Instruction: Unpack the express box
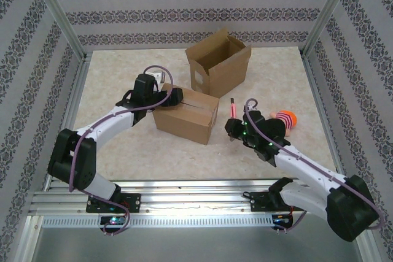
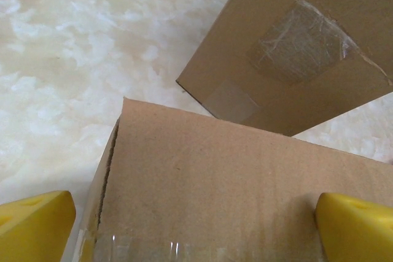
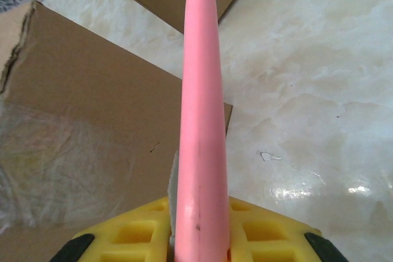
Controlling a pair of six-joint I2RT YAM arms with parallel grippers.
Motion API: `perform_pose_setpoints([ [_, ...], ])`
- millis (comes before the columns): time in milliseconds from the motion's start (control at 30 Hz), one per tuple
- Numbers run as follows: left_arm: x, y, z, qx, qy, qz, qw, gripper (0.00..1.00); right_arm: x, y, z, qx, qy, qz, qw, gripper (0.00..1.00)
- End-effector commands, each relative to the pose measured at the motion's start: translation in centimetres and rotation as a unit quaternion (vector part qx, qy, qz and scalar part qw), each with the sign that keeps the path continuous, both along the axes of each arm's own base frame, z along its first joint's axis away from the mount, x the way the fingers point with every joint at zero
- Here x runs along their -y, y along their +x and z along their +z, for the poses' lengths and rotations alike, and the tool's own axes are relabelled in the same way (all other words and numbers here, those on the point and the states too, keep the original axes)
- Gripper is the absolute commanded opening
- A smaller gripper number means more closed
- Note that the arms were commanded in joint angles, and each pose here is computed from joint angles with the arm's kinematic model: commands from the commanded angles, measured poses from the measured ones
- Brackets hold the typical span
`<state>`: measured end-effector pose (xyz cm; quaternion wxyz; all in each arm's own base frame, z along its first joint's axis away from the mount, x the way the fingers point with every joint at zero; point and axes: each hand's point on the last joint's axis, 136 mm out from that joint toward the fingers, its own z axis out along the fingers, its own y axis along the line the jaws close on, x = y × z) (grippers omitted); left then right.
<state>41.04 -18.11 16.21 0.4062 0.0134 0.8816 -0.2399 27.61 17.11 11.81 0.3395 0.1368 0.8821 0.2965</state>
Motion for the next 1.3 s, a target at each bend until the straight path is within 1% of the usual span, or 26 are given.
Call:
perform_pose_setpoints([
  [0,-0.1,-1.0,-1.7,-0.014,0.015,-0.003,1.0,1.0,-1.5,2.4,3.1,0.049,0.019,-0.01,0.999,0.0],
  [133,-0.3,-1.9,-2.8,-0.027,0.037,0.004,0.999,1.0,-3.3,3.3,3.0,0.043,0.021,0.005,0.999,0.0],
  [300,-1.0,-3.0,-4.0,-0.044,0.087,0.016,0.995,0.99,-5.0,4.4,2.7,0.036,0.025,0.014,0.999,0.0],
  [467,-2.3,-3.8,-5.0,-0.058,0.123,0.042,0.99,0.98,-6.5,5.4,2.1,0.027,0.031,0.025,0.999,0.0],
  [700,-3.9,-5.1,-6.9,-0.072,0.122,0.085,0.986,0.98,-7.9,6.1,1.2,0.014,0.041,0.035,0.998,0.0],
  [833,-4.3,-5.7,-8.4,-0.083,0.12,0.091,0.985,0.98,-7.2,5.7,1.2,0.015,0.034,0.029,0.999,0.0],
  [1000,-4.0,-6.3,-9.7,-0.093,0.117,0.083,0.985,0.98,-5.3,4.6,2.5,0.027,0.028,0.018,0.999,0.0],
  [1267,-3.5,-6.6,-9.6,-0.084,0.105,0.064,0.989,0.99,-1.6,2.5,5.5,0.046,0.034,0.007,0.998,0.0],
])
